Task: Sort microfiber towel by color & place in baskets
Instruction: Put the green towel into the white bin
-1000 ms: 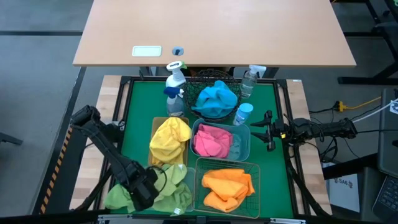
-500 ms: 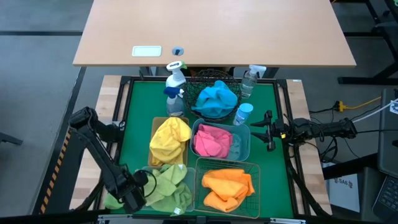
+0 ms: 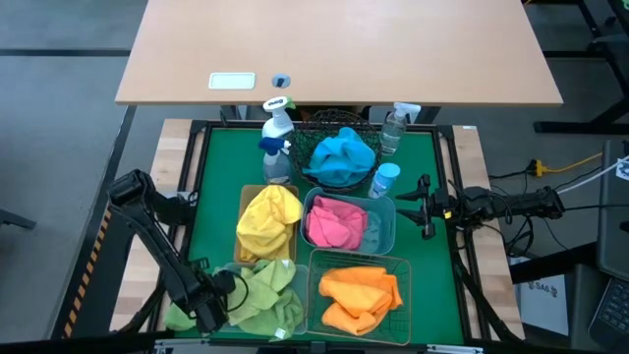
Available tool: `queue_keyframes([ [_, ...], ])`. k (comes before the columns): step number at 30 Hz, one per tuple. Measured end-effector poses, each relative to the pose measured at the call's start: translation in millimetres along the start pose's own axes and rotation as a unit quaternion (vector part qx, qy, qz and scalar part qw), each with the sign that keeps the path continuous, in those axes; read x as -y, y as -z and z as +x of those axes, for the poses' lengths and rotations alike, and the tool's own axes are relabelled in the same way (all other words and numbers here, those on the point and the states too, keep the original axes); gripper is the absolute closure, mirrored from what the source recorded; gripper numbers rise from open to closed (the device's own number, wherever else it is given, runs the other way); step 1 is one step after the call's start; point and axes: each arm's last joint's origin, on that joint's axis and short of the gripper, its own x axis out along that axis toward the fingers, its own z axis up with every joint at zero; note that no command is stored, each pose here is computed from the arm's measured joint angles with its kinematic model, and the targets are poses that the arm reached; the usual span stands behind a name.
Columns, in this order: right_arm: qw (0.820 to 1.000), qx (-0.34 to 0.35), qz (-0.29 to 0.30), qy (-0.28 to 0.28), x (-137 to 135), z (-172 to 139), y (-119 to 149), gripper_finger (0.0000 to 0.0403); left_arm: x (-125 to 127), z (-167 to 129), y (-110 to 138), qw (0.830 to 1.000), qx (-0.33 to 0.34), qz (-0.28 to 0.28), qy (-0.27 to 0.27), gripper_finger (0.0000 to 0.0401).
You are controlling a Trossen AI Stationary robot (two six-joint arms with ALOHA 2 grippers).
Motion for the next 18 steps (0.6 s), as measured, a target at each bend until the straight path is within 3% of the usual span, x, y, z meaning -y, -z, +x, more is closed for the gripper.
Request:
queue_keyframes([
  [11, 1.0, 0.0, 0.0, 0.001, 0.0, 0.0, 0.0, 0.0214, -21.2, 33.7, -2.5, 0.998, 0.036, -0.003, -0.044, 0.0277],
  [18, 1.0, 0.0, 0.0, 0.001, 0.1, 0.0, 0.0, 0.0214, -28.8, 48.3, -2.6, 0.999, 0.042, 0.0, -0.033, 0.0295],
])
